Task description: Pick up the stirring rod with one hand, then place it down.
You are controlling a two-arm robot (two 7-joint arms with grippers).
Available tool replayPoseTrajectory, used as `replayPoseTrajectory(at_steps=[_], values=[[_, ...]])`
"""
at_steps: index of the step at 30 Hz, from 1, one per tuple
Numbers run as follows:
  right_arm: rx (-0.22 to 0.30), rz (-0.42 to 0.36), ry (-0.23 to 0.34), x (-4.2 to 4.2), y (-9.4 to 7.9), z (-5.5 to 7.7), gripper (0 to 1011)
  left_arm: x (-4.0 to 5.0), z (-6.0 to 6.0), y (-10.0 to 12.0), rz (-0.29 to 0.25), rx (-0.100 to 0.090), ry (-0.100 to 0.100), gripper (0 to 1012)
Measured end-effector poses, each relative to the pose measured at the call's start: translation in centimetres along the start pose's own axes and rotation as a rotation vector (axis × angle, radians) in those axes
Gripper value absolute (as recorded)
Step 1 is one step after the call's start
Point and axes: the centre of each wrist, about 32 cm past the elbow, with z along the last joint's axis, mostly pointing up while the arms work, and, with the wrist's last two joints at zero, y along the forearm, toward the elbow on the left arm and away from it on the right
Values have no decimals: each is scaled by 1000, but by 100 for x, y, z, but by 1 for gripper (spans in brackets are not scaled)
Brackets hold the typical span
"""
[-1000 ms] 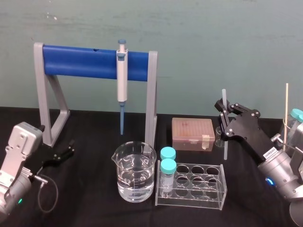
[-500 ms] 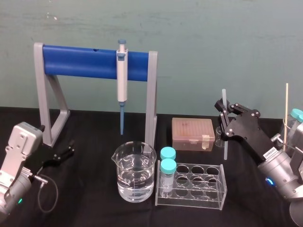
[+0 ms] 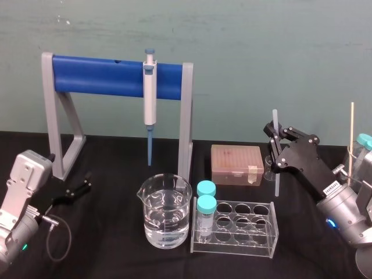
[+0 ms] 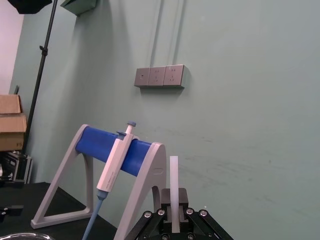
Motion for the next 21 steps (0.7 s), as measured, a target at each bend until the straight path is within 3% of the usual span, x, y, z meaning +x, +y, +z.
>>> replayPoseTrajectory(at_steps=[21], values=[[0,0,0,0,0,0,71,0,0,0,0,0,0,1001]])
